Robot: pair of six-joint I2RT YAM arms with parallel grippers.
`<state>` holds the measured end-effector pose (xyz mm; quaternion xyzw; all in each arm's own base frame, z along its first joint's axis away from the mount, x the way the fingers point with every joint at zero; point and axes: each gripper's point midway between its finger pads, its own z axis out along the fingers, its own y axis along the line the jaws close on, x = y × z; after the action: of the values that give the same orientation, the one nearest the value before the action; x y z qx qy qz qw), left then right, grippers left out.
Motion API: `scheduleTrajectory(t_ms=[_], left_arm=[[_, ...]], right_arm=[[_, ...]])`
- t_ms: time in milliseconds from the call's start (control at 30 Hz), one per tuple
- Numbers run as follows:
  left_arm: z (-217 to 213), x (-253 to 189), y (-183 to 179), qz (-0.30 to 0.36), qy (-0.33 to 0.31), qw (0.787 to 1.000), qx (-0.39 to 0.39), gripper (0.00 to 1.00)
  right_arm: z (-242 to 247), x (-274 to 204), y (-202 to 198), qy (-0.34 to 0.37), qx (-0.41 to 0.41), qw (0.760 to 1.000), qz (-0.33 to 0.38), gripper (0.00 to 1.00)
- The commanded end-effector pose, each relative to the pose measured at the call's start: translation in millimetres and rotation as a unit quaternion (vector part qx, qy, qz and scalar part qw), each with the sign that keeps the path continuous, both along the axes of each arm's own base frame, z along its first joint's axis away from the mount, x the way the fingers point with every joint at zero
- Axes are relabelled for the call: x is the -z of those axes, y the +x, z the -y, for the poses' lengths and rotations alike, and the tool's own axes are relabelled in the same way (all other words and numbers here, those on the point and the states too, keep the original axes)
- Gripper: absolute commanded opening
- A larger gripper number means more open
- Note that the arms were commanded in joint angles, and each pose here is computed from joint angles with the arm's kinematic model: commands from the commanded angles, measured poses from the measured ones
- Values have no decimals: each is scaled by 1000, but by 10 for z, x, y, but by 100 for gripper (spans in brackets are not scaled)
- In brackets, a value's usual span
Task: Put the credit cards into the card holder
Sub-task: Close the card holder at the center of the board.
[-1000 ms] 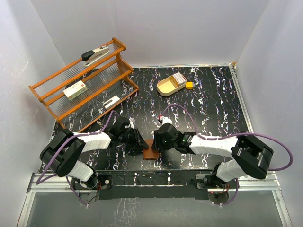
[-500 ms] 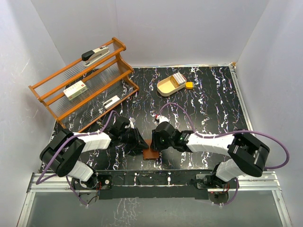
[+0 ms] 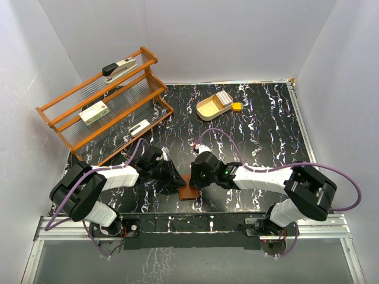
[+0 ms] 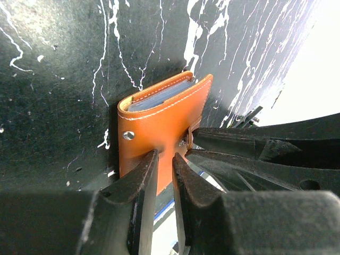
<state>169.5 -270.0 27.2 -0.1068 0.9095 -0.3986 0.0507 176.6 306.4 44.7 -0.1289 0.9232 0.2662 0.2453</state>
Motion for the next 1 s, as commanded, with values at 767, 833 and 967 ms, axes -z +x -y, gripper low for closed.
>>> scheduleTrajectory(t_ms=[767,833,967], left_arm=[[-253,305,-218,-35,77,996,-7,20],[-249,301,-217,-35,75,997,-6,20],[-243,301,-215,-35,74,997,-6,20]], right_arm=[[-7,-357,46,19,-6,999,28,21],[1,-320,53,23,-1,999,26,16],[1,-260,50,31,2,999,19,13]])
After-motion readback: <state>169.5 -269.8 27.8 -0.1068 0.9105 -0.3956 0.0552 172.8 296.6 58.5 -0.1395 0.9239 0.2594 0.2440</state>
